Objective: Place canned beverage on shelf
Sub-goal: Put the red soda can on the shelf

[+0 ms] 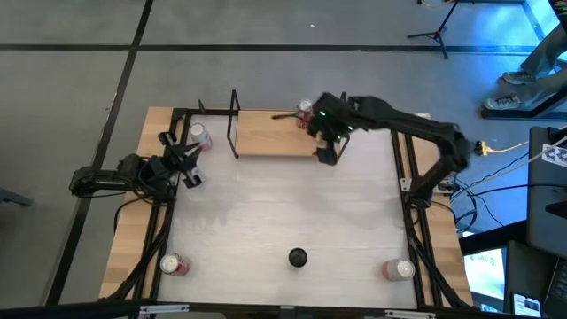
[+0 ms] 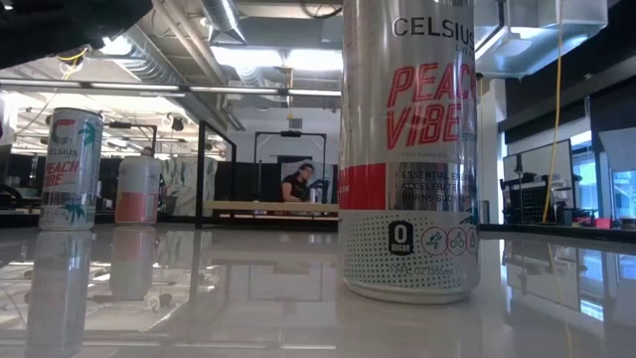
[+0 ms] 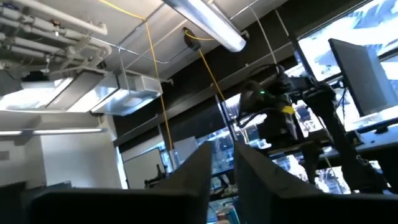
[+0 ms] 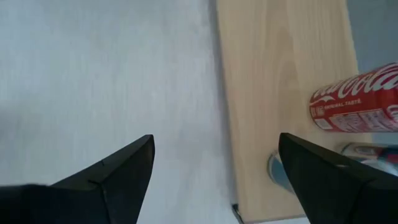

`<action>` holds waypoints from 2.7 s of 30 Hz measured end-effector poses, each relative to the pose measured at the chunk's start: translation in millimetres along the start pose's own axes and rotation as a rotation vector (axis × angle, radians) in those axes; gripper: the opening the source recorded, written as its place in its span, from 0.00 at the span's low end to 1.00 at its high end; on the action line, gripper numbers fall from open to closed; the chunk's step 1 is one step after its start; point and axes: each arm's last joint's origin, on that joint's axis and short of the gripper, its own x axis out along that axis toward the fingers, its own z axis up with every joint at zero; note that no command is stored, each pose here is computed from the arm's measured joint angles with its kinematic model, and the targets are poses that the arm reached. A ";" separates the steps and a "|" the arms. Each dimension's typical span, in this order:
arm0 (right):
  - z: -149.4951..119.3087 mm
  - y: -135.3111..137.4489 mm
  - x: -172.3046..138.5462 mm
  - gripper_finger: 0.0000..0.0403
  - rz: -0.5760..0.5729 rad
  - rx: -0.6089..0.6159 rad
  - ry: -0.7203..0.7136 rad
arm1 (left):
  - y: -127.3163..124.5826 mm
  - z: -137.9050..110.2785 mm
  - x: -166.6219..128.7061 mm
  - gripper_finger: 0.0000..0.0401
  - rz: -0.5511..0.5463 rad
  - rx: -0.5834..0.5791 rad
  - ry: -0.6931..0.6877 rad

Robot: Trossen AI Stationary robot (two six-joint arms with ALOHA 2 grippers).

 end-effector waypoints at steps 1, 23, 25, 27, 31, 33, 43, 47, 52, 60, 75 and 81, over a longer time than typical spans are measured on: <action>-7.6 4.7 0.5 0.84 -0.014 -0.007 -0.029 | -0.4 -0.2 0.1 0.21 -0.006 -0.007 -0.001; -88.3 39.6 25.7 0.84 -0.177 -0.183 -0.660 | -40.5 -2.9 71.4 0.55 -0.214 -0.261 0.623; -86.5 39.5 24.2 0.84 -0.182 -0.185 -0.685 | -42.1 6.4 79.5 0.55 -0.249 -0.266 0.719; -84.8 39.4 22.8 0.84 -0.186 -0.187 -0.706 | -42.4 21.5 90.6 0.55 -0.278 -0.277 0.802; -83.8 39.2 21.8 0.84 -0.188 -0.184 -0.721 | -41.4 49.4 105.4 0.55 -0.324 -0.284 0.985; -83.8 39.2 21.9 0.84 -0.180 -0.165 -0.722 | -39.9 60.9 108.7 0.55 -0.334 -0.285 1.082; -83.5 38.4 30.2 0.84 -0.179 -0.153 -0.692 | -24.4 108.4 126.4 0.55 -0.308 -0.613 1.159; -84.3 38.4 31.3 0.84 -0.179 -0.155 -0.679 | -23.2 111.0 129.8 0.55 -0.341 -0.582 1.102; -86.2 38.6 32.9 0.84 -0.173 -0.154 -0.653 | -22.3 104.5 130.2 0.56 -0.322 -0.556 1.149; -85.6 38.6 32.5 0.84 -0.173 -0.149 -0.662 | -27.5 90.8 134.5 0.71 -0.321 -0.532 1.240; -86.1 38.7 33.0 0.84 -0.171 -0.148 -0.654 | -42.1 89.8 155.4 0.78 -0.485 -0.543 1.096; -86.1 38.7 33.0 0.84 -0.171 -0.148 -0.654 | -81.3 68.0 169.5 0.77 -0.569 -0.494 1.135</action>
